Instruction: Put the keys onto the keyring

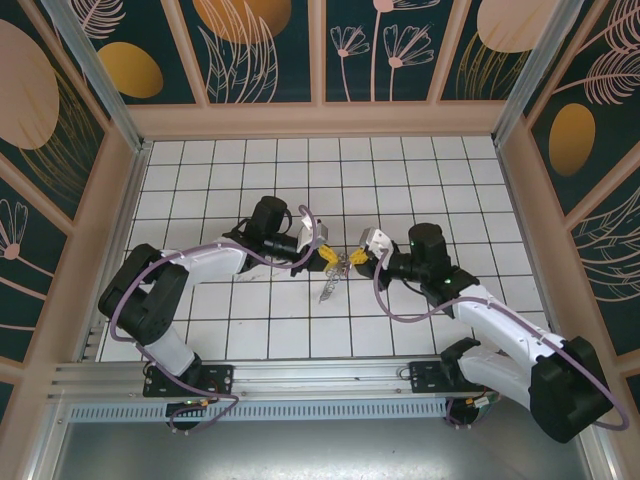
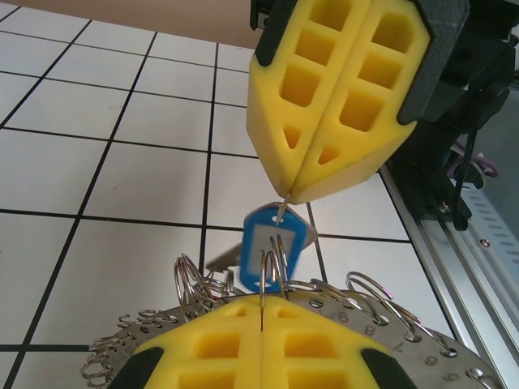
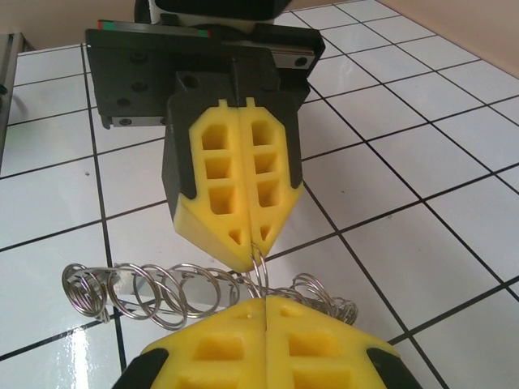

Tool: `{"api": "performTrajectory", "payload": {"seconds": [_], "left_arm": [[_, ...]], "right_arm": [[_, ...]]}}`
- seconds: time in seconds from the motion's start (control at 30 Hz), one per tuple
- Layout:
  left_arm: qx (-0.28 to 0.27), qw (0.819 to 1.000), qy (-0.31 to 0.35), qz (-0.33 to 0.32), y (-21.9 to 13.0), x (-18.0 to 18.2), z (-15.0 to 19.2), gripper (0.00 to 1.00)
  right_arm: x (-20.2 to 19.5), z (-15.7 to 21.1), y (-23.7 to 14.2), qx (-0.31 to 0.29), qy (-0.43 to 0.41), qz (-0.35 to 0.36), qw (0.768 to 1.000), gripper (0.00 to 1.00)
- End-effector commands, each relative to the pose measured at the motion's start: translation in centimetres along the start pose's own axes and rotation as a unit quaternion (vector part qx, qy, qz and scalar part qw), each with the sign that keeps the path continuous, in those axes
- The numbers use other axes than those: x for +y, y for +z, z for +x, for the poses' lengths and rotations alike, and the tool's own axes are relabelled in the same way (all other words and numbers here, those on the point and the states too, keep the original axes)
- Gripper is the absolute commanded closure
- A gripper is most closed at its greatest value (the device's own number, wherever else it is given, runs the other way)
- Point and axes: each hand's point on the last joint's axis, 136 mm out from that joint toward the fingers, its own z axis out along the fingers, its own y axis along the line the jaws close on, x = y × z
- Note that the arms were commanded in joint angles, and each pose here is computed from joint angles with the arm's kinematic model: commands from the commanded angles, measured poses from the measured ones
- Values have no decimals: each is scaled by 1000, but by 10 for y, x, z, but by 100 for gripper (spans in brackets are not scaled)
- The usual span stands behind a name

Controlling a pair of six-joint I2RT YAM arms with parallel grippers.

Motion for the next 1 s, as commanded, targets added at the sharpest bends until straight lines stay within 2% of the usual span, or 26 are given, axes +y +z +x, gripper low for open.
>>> {"api": "performTrajectory", "payload": {"seconds": [0.0, 0.27, 0.47, 0.77, 0.97], "left_arm": [[-11, 1000, 5, 18, 3, -5, -4, 100], [-9, 1000, 1, 13, 3, -4, -5, 100], [-10, 1000, 1, 16, 2, -4, -7, 100], [-7, 1000, -6, 14, 3, -2, -9, 100], [-5, 1000, -7, 1, 2, 1, -8, 100]], "right_arm": [[6, -9, 2, -22, -23, -17, 999, 100], [12, -12, 6, -27, -16, -46, 998, 100], [2, -14, 9, -28, -17, -22, 999, 100], [6, -22, 19, -32, -25, -35, 999, 100], [15, -20, 11, -21, -27, -46, 998, 100]]}}
